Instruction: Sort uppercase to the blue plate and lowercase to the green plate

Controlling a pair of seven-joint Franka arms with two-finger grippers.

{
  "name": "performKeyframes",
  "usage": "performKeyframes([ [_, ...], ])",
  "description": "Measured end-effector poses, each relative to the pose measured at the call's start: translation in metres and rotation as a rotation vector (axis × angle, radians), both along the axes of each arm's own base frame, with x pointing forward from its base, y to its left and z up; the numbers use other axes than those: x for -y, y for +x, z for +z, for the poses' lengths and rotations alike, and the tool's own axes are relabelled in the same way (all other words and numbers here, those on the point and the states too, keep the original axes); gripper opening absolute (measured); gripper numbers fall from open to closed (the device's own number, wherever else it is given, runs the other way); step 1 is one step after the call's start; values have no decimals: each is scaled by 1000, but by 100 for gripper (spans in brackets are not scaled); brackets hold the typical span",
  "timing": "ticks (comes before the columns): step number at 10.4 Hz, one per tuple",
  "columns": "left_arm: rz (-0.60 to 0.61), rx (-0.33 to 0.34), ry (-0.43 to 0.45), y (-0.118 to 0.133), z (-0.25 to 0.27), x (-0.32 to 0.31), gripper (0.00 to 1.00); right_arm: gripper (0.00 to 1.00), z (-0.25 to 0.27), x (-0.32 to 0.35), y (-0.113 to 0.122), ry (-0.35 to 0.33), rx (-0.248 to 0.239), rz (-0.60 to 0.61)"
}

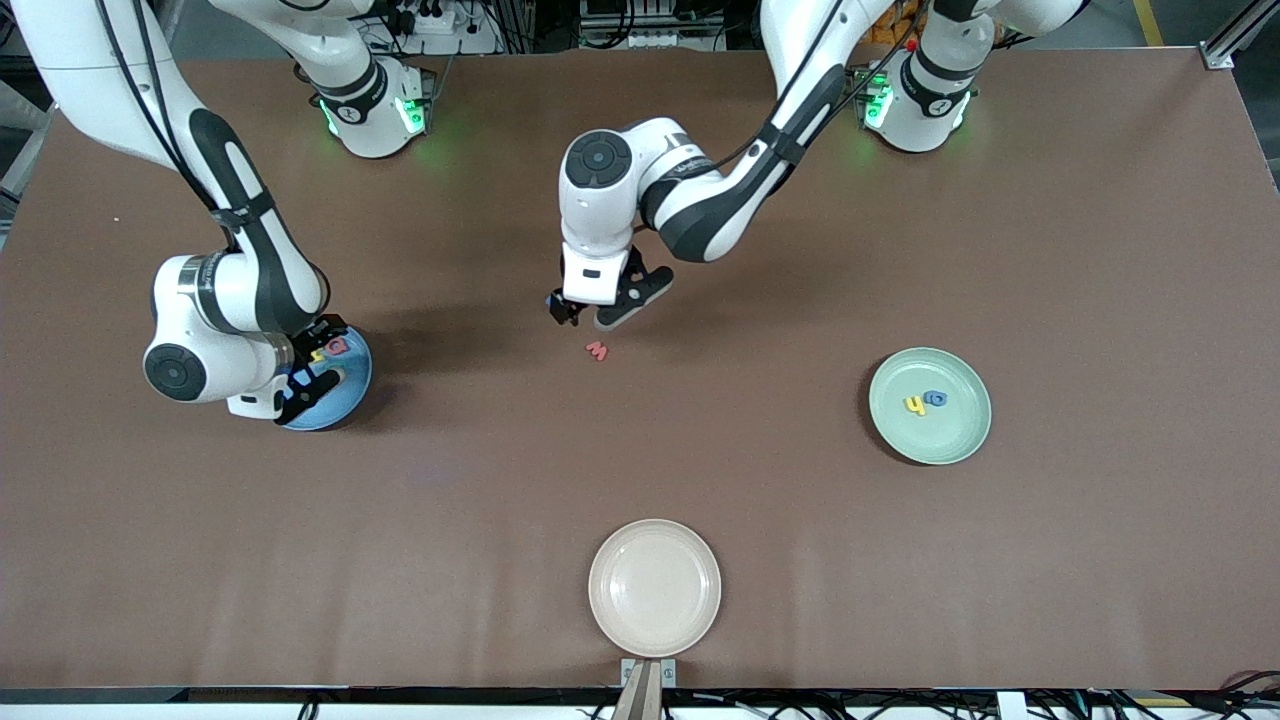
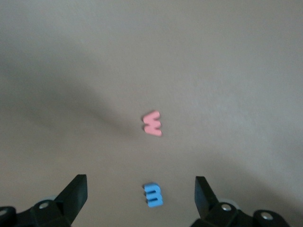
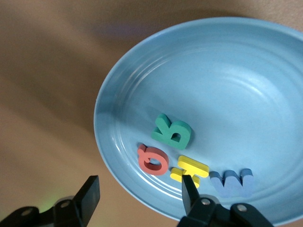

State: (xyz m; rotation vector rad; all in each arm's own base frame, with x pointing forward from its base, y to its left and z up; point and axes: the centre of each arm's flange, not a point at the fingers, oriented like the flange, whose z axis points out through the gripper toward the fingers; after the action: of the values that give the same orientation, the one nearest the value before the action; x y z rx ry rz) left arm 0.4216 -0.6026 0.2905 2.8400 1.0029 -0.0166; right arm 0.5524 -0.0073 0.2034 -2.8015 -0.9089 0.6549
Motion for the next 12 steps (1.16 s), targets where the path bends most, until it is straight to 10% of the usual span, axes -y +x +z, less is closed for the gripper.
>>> performKeyframes([
  [2,-2,-6,-1,-8,-16,14,100,79,27,-8,7,-26,40,-50],
  [4,-8,-26,23,-13,-42,17,100,100,73,-20,11,-83,86,-164],
  [12,-32,-45,81,-49,-103,37,100,100,340,-21,18,-98,402,-328],
])
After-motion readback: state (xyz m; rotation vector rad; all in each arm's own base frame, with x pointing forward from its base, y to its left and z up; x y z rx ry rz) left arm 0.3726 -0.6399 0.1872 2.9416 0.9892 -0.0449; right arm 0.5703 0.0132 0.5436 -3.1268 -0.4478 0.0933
